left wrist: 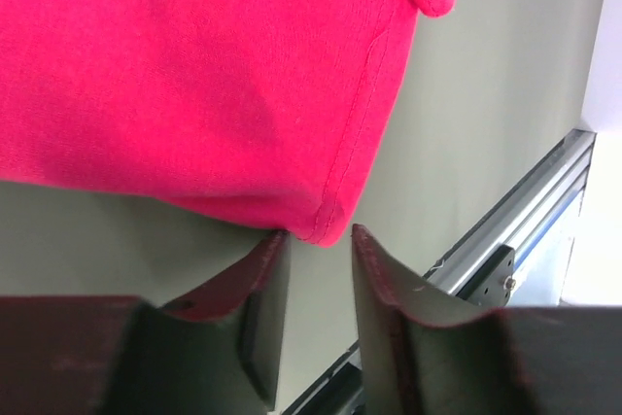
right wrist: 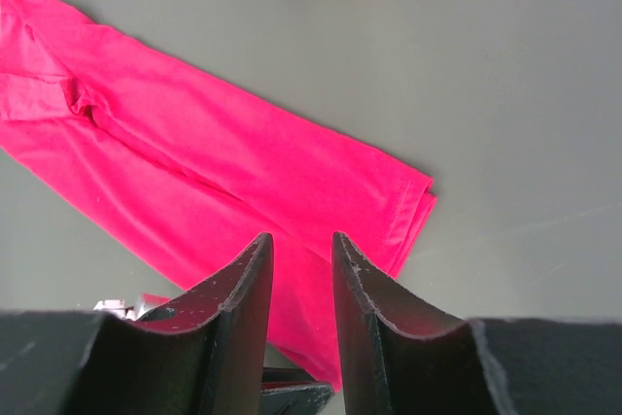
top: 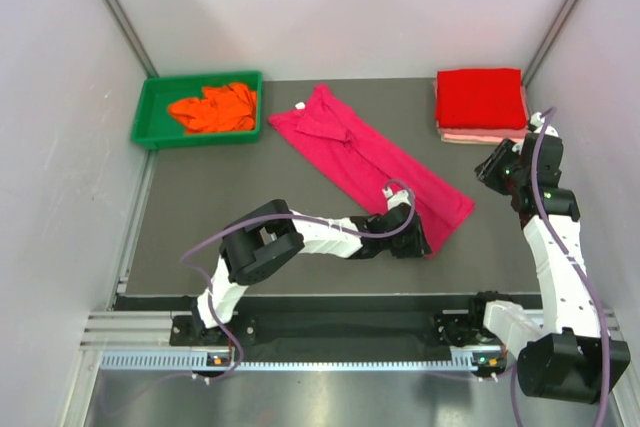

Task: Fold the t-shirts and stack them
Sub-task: Fold the tshirt

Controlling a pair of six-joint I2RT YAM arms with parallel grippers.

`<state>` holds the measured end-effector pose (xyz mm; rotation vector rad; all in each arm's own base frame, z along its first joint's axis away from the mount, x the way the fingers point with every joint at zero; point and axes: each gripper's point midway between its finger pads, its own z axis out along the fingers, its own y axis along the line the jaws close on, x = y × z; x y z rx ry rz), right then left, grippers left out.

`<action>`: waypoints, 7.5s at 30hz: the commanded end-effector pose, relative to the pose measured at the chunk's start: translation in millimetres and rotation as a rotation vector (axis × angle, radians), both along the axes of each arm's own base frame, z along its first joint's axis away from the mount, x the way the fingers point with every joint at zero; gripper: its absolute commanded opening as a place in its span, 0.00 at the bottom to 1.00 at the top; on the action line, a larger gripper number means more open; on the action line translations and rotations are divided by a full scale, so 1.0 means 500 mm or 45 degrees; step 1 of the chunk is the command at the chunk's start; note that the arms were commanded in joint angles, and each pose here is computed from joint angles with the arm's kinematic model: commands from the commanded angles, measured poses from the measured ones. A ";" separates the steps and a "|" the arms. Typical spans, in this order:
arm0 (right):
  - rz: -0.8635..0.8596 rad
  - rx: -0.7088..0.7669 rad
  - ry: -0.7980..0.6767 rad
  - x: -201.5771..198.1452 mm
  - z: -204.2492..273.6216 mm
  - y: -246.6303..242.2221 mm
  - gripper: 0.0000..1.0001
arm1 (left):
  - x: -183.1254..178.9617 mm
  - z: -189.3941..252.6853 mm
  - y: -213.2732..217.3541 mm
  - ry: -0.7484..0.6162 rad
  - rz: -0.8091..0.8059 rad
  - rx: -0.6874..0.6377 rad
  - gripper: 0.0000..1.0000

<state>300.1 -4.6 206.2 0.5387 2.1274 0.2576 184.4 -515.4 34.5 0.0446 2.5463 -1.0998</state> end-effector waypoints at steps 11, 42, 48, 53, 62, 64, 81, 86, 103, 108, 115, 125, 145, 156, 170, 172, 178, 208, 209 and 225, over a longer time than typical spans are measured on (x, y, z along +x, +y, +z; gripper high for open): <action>-0.005 -0.015 -0.063 0.004 0.021 -0.005 0.32 | -0.012 -0.017 -0.009 0.053 0.022 -0.010 0.02; 0.205 0.090 0.078 -0.063 -0.086 0.068 0.32 | -0.169 0.001 0.282 0.103 0.007 0.207 0.00; 0.337 0.174 0.255 -0.129 -0.191 0.147 0.31 | -0.187 0.023 0.350 0.102 0.031 0.210 0.00; 0.525 0.218 0.348 -0.186 -0.216 0.266 0.31 | -0.205 0.043 0.395 0.118 0.042 0.205 0.00; 0.593 0.215 0.411 -0.262 -0.248 0.338 0.31 | -0.231 0.042 0.519 0.126 0.122 0.250 0.00; 0.620 0.219 0.442 -0.288 -0.263 0.358 0.31 | -0.235 0.030 0.546 0.126 0.140 0.283 0.00; 0.625 0.238 0.546 -0.387 -0.334 0.420 0.32 | -0.261 0.013 0.582 0.145 0.106 0.244 0.00; 0.609 0.237 0.574 -0.402 -0.348 0.414 0.33 | -0.263 0.012 0.576 0.153 0.101 0.223 0.00; 0.638 0.254 0.602 -0.435 -0.369 0.440 0.35 | -0.269 0.006 0.577 0.172 0.091 0.223 0.00; 0.618 0.211 0.600 -0.439 -0.367 0.428 0.36 | -0.269 0.010 0.575 0.174 0.094 0.211 0.00; 0.612 0.207 0.600 -0.439 -0.374 0.425 0.39 | -0.268 0.010 0.573 0.177 0.097 0.208 0.00; 0.638 0.256 0.599 -0.446 -0.379 0.441 0.35 | -0.266 0.009 0.574 0.175 0.107 0.214 0.00; 0.679 0.295 0.441 -0.471 -0.275 0.466 0.00 | -0.271 0.093 0.563 0.158 0.057 0.172 0.00; 0.649 0.238 0.429 -0.484 -0.297 0.439 0.00 | -0.284 0.046 0.568 0.220 0.057 0.223 0.00; 0.716 -0.041 0.277 -0.420 -0.254 0.457 0.00 | -0.202 0.101 0.555 0.037 0.228 0.159 0.00; 0.745 -0.098 0.248 -0.404 -0.237 0.470 0.00 | -0.183 0.107 0.552 0.011 0.236 0.180 0.00; 0.769 -0.185 0.177 -0.340 -0.210 0.476 0.00 | -0.125 0.125 0.529 -0.028 0.230 0.164 0.00; 0.833 -0.444 0.125 0.132 -0.138 0.554 0.00 | 0.391 0.193 0.565 -0.143 0.397 0.181 0.00; 0.833 -0.456 0.146 0.138 -0.144 0.549 0.00 | 0.397 0.185 0.575 -0.125 0.405 0.196 0.00; 0.827 -0.487 0.267 0.243 -0.207 0.525 0.00 | 0.476 0.112 0.629 -0.066 0.488 0.274 0.00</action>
